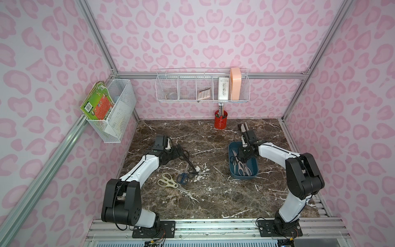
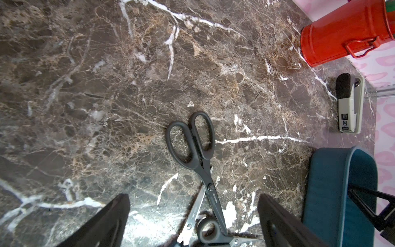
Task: Put the scissors into the storage box
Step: Place the scissors in the storage box, then pick up the scissors from the center of the board.
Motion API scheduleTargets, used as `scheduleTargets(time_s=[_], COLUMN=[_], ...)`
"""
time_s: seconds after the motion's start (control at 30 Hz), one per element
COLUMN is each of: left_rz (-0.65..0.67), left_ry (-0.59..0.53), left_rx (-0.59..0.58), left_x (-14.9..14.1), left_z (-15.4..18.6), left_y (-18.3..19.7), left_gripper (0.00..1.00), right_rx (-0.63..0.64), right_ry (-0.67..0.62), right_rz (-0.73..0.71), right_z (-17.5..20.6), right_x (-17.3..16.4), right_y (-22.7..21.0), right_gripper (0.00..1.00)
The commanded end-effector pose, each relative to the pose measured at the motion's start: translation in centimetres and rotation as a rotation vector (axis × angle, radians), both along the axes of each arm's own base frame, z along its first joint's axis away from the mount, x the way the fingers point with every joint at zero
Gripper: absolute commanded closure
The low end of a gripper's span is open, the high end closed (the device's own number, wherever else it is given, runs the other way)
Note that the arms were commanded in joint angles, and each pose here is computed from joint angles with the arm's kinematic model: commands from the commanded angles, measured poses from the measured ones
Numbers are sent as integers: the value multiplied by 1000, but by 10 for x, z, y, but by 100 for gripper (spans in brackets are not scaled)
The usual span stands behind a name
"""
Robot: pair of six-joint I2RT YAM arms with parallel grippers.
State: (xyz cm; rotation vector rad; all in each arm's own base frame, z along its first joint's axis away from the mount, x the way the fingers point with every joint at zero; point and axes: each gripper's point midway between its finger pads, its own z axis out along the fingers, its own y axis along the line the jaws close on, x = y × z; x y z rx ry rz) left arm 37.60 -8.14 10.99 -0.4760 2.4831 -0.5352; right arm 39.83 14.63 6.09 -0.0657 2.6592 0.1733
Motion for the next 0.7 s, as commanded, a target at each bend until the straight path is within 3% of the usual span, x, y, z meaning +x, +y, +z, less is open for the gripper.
scheduleTargets(time_s=[0.0,0.2,0.33,0.53,0.67], left_rz=[-5,-4,10,40,61], left_ry=[1,14,33,60,29], left_rx=[-2,1,17,-26,-34], left_x=[0,1,-1,6,22], left_z=[-1,-6,-16,-32,-34], left_y=[-1,0,3,-2,-10], left_gripper=[1,1,1,2,2], right_rx=[-15,4,32,111,158], right_ry=[-45,-147,-197,-229,-222], right_rz=[-4,48,159,279,324], right_z=[21,75,98,97,88], right_x=[7,17,21,15,10], right_y=[-2,17,63,129,147], right_gripper=[72,66,66,67,67])
